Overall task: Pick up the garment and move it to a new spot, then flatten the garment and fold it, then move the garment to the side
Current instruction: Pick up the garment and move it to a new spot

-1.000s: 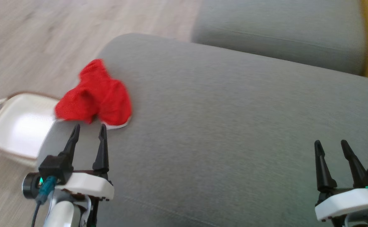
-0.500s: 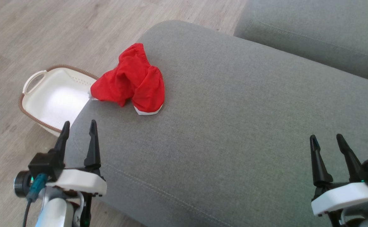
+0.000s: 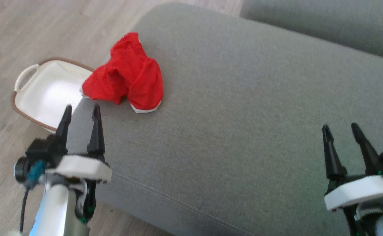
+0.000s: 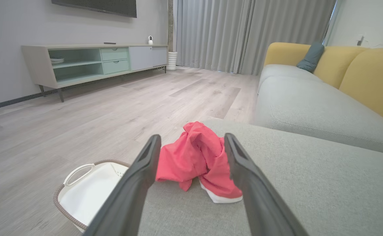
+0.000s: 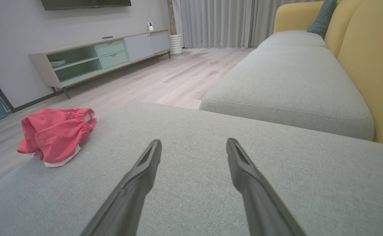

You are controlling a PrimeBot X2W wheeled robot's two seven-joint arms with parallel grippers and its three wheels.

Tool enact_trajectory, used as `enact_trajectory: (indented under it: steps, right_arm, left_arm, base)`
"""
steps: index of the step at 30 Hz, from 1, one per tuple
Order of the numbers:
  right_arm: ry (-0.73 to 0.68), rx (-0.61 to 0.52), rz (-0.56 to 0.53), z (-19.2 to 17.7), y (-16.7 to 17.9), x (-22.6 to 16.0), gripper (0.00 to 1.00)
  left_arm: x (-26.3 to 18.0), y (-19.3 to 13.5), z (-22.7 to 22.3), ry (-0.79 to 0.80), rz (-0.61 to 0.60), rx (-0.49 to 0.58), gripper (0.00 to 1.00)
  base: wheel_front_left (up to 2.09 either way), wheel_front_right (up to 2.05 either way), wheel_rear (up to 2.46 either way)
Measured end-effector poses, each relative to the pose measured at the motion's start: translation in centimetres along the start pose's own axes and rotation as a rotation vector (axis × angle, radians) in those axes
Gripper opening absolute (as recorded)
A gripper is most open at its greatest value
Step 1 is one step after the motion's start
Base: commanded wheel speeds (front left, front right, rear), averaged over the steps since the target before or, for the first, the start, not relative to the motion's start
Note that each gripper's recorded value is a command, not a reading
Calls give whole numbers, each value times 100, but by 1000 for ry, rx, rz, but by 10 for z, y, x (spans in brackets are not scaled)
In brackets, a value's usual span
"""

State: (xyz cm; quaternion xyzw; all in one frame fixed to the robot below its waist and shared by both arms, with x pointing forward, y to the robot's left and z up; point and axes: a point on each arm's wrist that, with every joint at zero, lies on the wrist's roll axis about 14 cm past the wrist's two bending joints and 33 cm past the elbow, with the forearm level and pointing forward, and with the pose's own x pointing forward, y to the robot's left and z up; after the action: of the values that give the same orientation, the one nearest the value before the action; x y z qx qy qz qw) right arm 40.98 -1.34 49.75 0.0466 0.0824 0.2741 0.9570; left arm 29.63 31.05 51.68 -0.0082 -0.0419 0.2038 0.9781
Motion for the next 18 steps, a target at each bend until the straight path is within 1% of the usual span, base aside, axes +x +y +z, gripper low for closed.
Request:
enact_trajectory:
  steps: [4, 7, 8, 14, 18]
  right_arm:
    - [11, -7, -13, -2, -15, 11, 100]
    - [26, -12, -30, -7, -30, 19, 100]
    - [26, -12, -30, -7, -30, 19, 100]
    - [64, -9, -65, -25, -59, 32, 100]
    - [98, 4, -91, -42, -74, 34, 100]
  left_arm:
    - [32, -13, -10, 33, -24, 6, 100]
    - [57, -24, -26, 85, -52, 7, 100]
    - [57, -24, -26, 85, -52, 7, 100]
    - [100, -49, -78, 238, -98, 6, 100]
    - [107, -66, -122, 376, -135, 6, 100]
  base:
    - [0, 0, 0]
    - [0, 0, 0]
    - [0, 0, 0]
    - [0, 0, 0]
    - [0, 0, 0]
